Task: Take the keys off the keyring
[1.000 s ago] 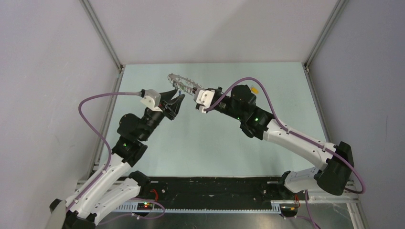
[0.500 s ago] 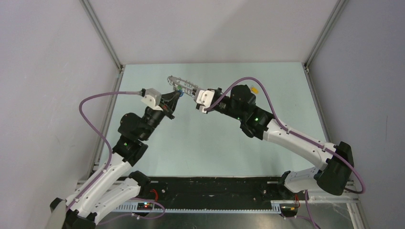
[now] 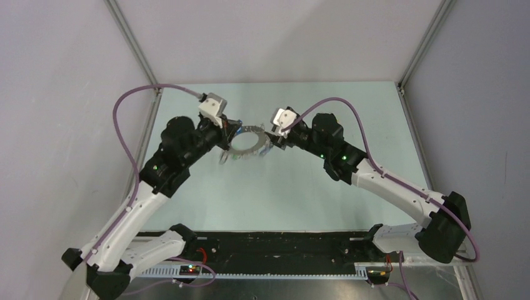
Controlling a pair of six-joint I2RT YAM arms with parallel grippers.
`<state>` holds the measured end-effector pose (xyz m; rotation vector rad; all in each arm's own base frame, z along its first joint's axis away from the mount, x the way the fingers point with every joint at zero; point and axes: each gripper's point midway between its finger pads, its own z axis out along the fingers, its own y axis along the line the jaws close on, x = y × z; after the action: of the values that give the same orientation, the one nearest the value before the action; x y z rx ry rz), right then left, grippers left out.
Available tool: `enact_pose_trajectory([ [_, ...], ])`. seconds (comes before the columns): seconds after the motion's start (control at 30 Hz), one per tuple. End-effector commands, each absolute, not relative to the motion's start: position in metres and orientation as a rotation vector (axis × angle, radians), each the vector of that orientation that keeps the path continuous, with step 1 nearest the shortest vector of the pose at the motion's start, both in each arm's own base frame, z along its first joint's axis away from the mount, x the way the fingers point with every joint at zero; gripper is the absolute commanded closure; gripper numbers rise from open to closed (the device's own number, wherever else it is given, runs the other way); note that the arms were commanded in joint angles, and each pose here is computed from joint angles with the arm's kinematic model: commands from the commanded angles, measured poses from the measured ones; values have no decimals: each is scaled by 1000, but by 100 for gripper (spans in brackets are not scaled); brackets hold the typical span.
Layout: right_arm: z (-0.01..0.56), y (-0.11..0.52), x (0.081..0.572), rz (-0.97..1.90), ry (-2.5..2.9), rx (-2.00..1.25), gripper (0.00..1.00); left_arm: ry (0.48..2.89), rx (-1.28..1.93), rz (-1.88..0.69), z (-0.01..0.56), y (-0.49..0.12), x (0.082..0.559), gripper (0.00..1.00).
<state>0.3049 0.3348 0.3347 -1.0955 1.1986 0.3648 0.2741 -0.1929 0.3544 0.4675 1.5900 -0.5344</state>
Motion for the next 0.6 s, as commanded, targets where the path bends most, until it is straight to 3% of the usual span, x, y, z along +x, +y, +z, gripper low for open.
enact_pose_trajectory([
  [0.0, 336, 323, 284, 480, 1186, -1056, 39, 1779, 645, -521, 335, -196, 256, 100],
  [0.27, 330, 314, 247, 673, 1062, -1089, 49, 1968, 871, -575, 306, -223, 261, 100],
  [0.57, 322, 322, 238, 718, 974, -1145, 61, 2144, 874, -703, 298, -245, 265, 100],
])
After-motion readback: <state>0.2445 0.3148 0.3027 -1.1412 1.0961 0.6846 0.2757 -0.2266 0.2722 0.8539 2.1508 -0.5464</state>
